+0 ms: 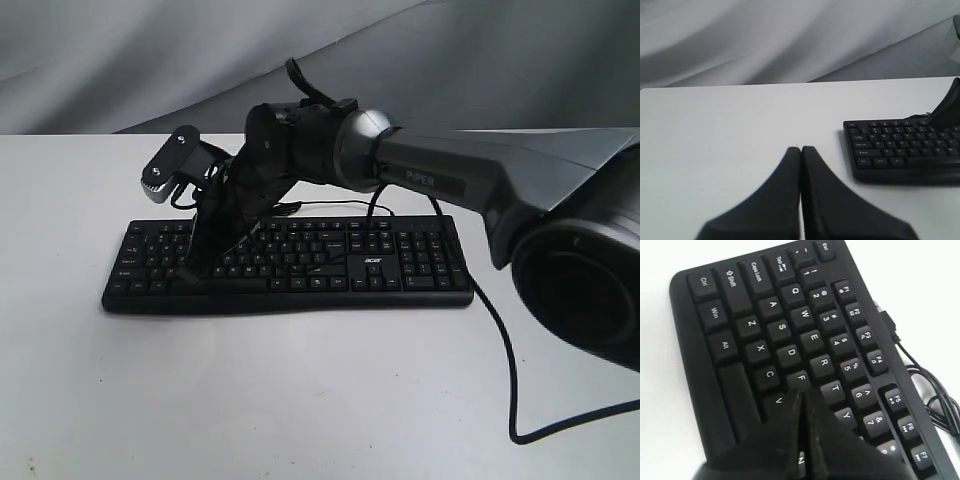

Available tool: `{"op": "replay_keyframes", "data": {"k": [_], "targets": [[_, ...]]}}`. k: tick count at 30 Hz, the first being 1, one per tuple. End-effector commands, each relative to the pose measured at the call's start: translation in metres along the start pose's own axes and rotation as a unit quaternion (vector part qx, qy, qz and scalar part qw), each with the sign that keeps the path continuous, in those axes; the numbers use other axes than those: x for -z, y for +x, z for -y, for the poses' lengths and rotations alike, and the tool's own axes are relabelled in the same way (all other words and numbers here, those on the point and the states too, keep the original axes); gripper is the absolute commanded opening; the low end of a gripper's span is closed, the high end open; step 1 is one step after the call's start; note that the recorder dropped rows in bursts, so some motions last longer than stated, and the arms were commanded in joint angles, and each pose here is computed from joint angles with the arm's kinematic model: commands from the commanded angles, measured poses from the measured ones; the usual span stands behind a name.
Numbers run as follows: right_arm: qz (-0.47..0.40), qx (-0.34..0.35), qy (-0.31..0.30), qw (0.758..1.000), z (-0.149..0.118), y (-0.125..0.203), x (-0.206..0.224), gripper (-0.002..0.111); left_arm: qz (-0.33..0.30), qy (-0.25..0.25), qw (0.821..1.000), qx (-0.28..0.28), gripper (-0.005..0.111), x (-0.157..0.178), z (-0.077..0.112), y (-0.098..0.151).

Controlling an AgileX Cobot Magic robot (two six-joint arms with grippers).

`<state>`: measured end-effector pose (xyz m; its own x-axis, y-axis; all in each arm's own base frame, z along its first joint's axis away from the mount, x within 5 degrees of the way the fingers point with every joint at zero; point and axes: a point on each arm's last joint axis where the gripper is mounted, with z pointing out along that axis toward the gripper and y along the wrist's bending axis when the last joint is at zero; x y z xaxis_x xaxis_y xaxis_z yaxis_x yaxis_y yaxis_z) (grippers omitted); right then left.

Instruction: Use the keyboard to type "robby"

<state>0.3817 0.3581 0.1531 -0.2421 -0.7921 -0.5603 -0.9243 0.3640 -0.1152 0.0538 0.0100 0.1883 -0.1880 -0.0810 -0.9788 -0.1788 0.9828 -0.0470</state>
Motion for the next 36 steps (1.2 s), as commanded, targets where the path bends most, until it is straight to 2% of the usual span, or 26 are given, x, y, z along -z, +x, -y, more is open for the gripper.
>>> {"op": "replay_keyframes", "data": {"k": [1,32,36], "targets": [[-0.004,-0.008,-0.006,1.0,0.001,0.0,-0.001,0.0,0.001,0.0,1.0,0.006,0.001,0.0,0.0,0.001],[-0.04,-0.015,-0.02,0.999,-0.002,0.019,-0.026,0.0,0.001,0.0,1.0,0.006,0.001,0.0,0.0,0.001],[-0.031,-0.011,-0.013,0.999,0.0,0.013,-0.016,0.0,0.001,0.0,1.0,0.006,0.001,0.0,0.0,0.001]]}}
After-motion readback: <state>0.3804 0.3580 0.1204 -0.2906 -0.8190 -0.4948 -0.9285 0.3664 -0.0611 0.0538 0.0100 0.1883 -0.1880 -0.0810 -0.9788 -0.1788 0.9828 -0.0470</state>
